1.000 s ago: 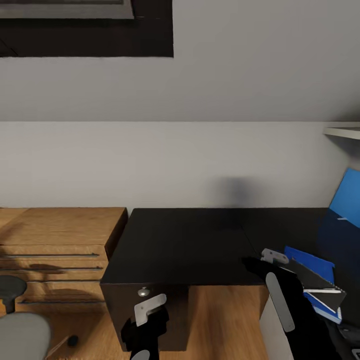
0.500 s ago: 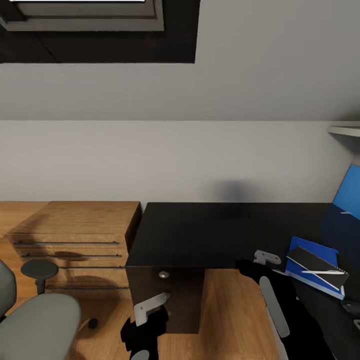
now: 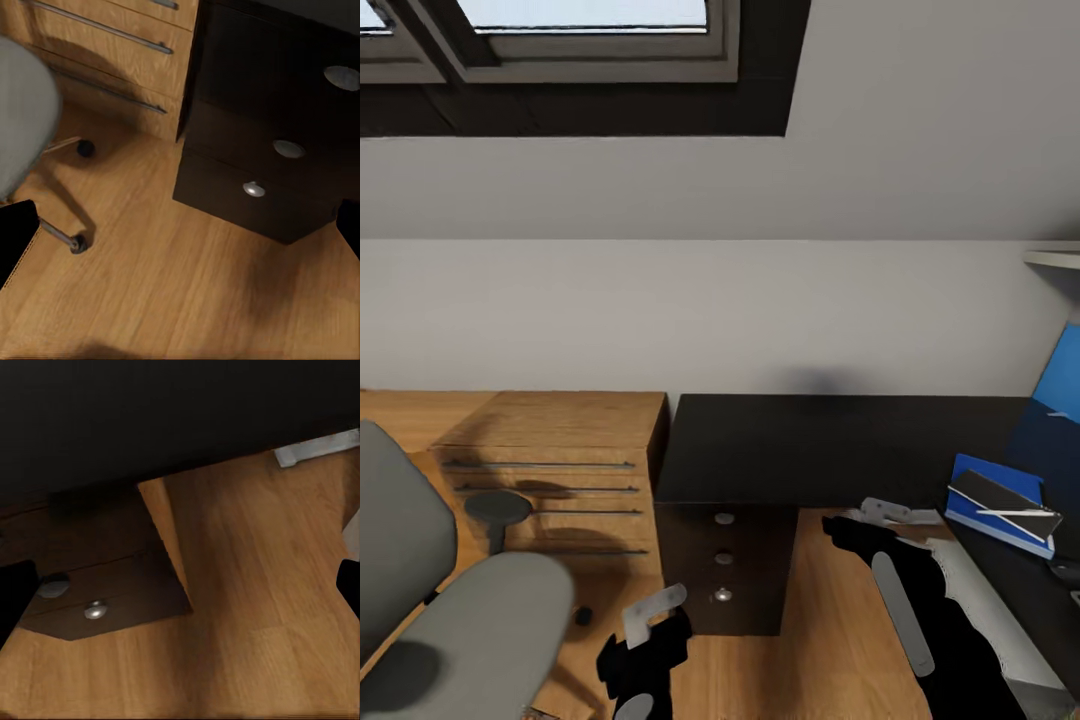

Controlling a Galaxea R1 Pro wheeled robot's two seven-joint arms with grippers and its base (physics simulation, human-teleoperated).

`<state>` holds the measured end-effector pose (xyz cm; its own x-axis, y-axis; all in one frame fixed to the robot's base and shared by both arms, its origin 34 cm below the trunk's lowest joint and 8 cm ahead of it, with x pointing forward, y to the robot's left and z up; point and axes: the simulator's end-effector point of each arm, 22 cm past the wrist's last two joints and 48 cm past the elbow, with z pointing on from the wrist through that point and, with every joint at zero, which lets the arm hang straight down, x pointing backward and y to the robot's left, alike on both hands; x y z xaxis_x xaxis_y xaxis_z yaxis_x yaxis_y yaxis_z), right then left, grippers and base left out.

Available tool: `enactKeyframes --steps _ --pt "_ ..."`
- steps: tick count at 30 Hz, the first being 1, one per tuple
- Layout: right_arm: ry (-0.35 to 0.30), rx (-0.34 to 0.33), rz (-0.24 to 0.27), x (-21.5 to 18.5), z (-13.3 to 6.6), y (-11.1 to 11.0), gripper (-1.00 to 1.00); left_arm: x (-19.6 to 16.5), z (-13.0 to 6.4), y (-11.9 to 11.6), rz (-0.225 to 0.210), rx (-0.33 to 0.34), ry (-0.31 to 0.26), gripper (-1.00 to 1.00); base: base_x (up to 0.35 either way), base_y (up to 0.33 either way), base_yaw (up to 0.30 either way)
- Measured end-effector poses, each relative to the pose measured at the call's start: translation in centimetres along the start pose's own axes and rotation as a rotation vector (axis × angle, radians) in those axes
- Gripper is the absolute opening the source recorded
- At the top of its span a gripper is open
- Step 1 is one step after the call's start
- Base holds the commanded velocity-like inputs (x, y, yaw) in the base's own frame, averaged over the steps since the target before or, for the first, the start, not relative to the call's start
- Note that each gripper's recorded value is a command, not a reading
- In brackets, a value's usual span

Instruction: In the bedroom, organize the workspace by keeping the computer under the desk, ensuring the monitor is on the desk, placing the keyboard on the desk next to the monitor, placing the mouse on the desk next to the keyboard, moving the folder from the swivel chair onto the desk next to the mouse, stacking the notebook on top of the folder with the pen on top of the notebook, and positioning the swivel chair next to the desk.

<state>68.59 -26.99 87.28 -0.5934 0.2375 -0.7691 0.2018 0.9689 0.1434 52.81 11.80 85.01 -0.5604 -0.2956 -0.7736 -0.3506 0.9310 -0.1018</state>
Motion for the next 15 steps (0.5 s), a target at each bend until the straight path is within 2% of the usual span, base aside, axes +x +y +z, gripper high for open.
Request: enactKeyframes --steps 6,9,15 --pt "0.007 -0.005 -0.017 0.4 0.1 0.5 1.0 0.0 0.1 0.1 0.0 -0.003 0.001 1.0 -0.185 0.102 0.217" --pt "0.045 0.001 -0.028 2.0 0.7 0.4 1.0 1.0 0.6 0.5 0.021 -0.021 0.014 1.0 -0.026 0.013 0.063" --pt "0.081 -0.005 -0.044 3.4 0.9 1.2 1.0 1.1 0.9 1.8 0.019 -0.05 0.008 1.0 -0.009 0.004 0.021"
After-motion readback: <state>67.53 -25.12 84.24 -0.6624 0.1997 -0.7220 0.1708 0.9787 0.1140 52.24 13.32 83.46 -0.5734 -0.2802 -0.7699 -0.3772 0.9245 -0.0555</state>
